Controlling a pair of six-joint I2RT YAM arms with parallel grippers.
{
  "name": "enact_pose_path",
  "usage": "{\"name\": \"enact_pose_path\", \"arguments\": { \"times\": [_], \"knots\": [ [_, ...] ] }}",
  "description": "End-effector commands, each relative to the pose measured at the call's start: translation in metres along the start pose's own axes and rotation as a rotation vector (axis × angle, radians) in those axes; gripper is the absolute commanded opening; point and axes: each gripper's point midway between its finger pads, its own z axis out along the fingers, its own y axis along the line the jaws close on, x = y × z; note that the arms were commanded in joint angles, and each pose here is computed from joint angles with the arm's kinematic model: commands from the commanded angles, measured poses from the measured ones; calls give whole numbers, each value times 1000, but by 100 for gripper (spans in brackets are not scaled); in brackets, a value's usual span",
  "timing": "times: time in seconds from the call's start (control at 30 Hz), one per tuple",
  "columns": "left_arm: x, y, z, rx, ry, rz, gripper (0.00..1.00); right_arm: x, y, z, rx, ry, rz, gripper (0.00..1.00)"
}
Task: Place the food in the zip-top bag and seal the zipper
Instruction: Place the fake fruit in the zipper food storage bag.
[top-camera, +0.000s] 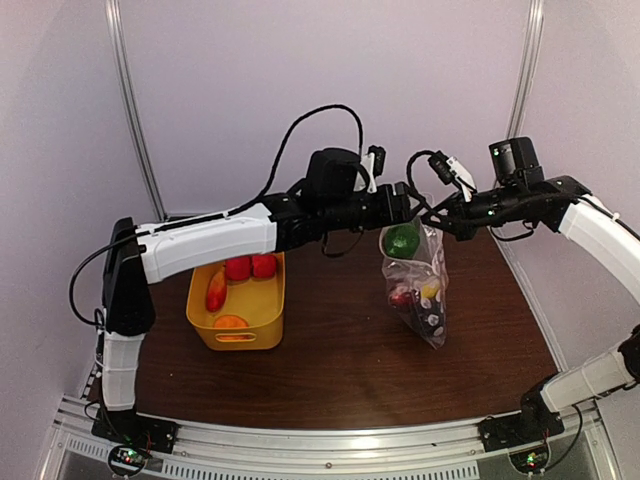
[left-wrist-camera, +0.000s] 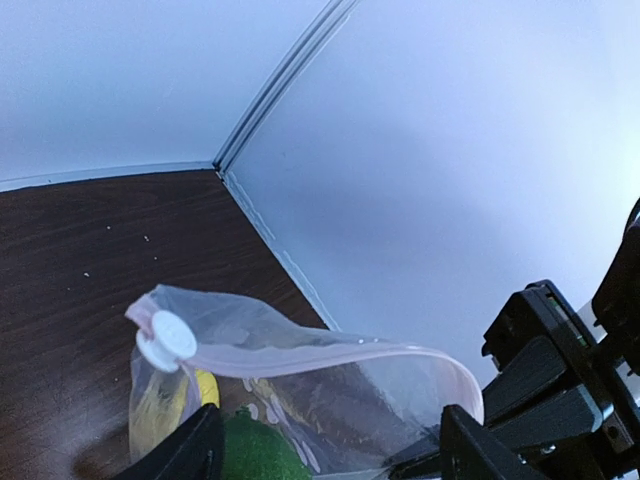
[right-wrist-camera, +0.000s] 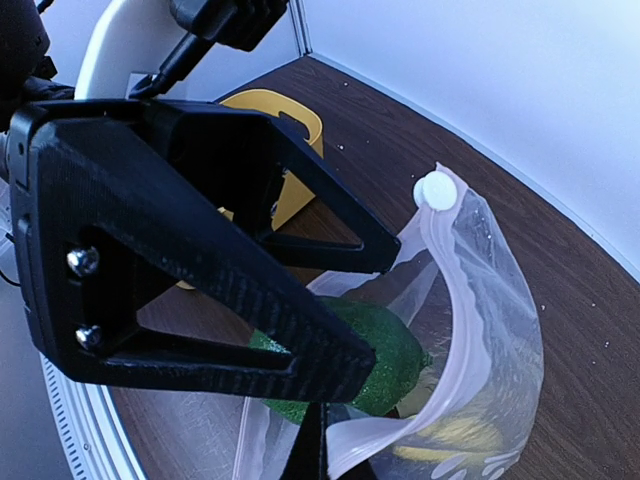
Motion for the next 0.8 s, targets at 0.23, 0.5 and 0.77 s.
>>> {"name": "enact_pose_path", "arguments": {
  "times": [0.23, 0.5, 0.77],
  "knots": [
    [-12, -28, -5, 116, -11, 45, 74, -13, 1, -9, 10, -33, -11, 0],
    [-34, -27, -73, -13, -118, 173, 65, -10, 1, -13, 31, -47, -24, 0],
    [12, 38, -60, -151, 41, 128, 55, -5, 3, -7, 3, -38, -12, 0]
  ]
}}
